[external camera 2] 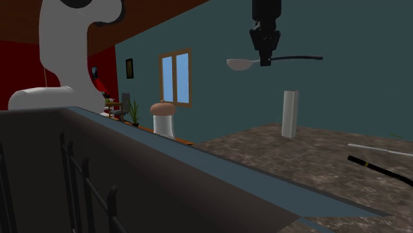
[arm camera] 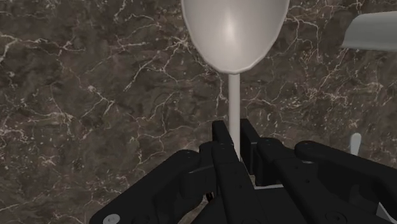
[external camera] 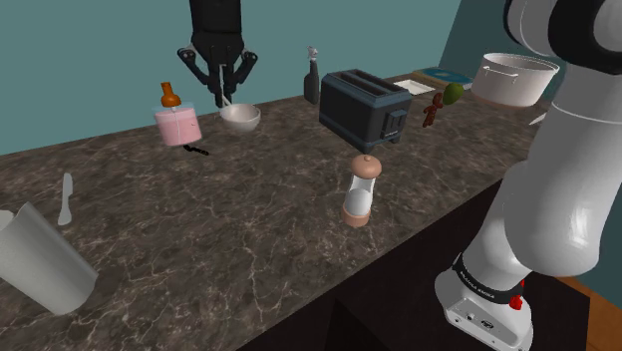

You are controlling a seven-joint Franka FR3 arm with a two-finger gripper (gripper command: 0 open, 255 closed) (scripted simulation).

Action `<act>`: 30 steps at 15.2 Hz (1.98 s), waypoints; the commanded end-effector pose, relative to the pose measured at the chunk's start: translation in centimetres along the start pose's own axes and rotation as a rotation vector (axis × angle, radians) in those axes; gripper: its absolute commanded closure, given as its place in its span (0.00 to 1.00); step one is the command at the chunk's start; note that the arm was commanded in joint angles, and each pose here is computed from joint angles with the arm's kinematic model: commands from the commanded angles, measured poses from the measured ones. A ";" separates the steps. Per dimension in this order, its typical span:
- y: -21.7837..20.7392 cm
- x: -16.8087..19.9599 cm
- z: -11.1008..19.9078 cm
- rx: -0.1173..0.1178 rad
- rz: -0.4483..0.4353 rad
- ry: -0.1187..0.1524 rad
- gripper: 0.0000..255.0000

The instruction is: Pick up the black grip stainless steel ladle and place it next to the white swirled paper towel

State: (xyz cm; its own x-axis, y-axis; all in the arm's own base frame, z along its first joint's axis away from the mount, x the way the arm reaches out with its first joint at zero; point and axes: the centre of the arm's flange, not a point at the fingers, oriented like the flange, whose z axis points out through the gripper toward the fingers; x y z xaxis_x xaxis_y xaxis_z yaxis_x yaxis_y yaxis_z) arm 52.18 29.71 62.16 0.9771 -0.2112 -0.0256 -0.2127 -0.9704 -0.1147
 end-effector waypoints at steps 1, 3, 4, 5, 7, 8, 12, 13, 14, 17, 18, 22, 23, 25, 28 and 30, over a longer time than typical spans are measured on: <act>-2.1 -1.5 0.3 0.000 0.001 0.000 1.00; -4.3 -2.9 0.6 0.000 0.001 0.000 1.00; -5.4 -3.7 0.7 0.000 0.001 0.000 1.00; -6.4 -4.4 0.8 0.000 0.001 0.000 1.00; -8.6 -5.9 1.1 0.000 0.001 0.000 1.00; -9.7 -6.6 1.3 0.000 0.001 0.000 1.00; -14.1 -9.5 1.8 0.000 0.001 0.000 1.00; -15.1 -10.3 2.0 0.000 0.001 0.000 1.00; -16.5 -11.2 2.2 0.000 0.001 0.000 1.00; -16.3 -11.1 3.7 0.000 0.001 0.000 1.00; -16.2 -11.1 4.3 0.000 0.001 0.000 1.00; -16.0 -11.1 6.4 0.000 0.001 0.000 1.00; -15.9 -11.0 6.9 0.000 0.001 0.000 1.00; -15.8 -11.0 7.9 0.000 0.001 0.000 1.00; -15.6 -11.0 9.5 0.000 0.001 0.000 1.00; -15.5 -10.9 10.5 0.000 0.001 0.000 1.00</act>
State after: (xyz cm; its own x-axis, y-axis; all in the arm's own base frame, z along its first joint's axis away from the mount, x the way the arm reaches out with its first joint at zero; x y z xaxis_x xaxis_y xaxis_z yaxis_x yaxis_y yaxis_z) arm 44.85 48.34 54.14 0.9768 -0.2124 -0.0261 -0.2140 -0.9701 -0.1142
